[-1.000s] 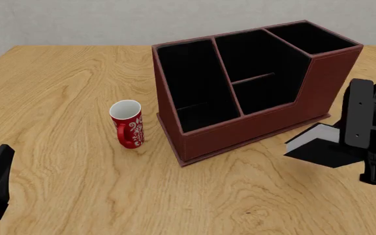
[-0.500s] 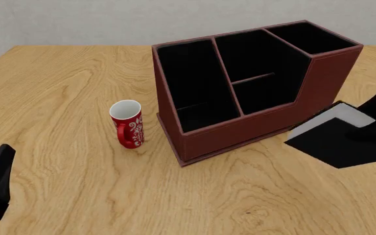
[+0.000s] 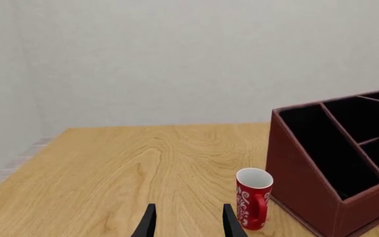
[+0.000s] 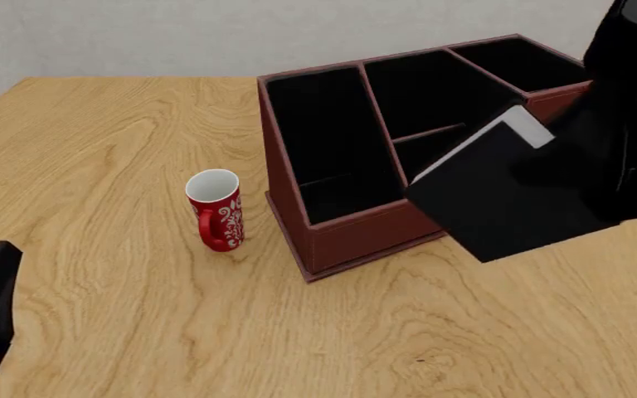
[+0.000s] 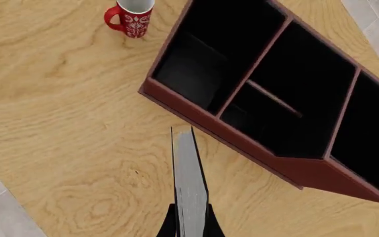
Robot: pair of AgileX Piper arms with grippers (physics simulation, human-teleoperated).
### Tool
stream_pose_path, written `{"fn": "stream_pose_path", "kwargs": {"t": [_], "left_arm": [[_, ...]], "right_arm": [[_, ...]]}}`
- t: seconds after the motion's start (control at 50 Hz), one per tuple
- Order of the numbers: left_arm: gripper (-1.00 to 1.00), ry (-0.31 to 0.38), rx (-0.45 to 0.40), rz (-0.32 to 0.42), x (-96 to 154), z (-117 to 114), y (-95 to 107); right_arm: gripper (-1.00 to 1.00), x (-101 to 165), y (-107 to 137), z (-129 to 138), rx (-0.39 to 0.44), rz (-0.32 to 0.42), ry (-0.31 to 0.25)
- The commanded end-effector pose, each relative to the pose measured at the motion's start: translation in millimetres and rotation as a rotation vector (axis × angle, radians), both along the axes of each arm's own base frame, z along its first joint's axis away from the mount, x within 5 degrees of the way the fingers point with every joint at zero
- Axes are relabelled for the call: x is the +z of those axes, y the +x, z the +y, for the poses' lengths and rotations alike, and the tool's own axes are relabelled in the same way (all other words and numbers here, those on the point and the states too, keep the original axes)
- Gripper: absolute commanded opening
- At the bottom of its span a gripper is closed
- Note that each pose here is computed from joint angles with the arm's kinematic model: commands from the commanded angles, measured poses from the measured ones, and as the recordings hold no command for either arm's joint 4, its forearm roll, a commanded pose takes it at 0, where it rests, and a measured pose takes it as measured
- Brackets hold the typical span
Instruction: Pick up the book and place it in the left compartment of the caddy.
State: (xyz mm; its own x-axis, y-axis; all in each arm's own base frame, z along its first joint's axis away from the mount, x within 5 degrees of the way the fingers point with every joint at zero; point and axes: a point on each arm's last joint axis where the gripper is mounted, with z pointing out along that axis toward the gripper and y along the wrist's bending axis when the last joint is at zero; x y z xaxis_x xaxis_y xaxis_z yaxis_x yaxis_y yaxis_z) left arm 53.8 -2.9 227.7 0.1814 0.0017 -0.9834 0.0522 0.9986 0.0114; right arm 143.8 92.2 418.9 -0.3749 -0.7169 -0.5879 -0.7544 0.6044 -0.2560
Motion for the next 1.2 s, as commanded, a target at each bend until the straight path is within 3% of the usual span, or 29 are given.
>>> {"fn": "stream_pose_path", "kwargs": {"t": [0.02, 0.52, 1.2], "left_arm": [[1.0, -0.013, -0.005, -0.005, 3, 0, -1], [1.0, -0.048, 0.003, -0.023, 13, 1, -3], [1.0, -0.047, 0.022, -0.011, 9, 2, -2]], "right_arm": [[-1.0, 17, 6, 16, -0.011, 0.0, 0.063], [-1.0, 41, 39, 43, 0.018, -0.038, 0.077], [-1.0, 34, 92, 77, 0.009, -0.007, 0.046]]}}
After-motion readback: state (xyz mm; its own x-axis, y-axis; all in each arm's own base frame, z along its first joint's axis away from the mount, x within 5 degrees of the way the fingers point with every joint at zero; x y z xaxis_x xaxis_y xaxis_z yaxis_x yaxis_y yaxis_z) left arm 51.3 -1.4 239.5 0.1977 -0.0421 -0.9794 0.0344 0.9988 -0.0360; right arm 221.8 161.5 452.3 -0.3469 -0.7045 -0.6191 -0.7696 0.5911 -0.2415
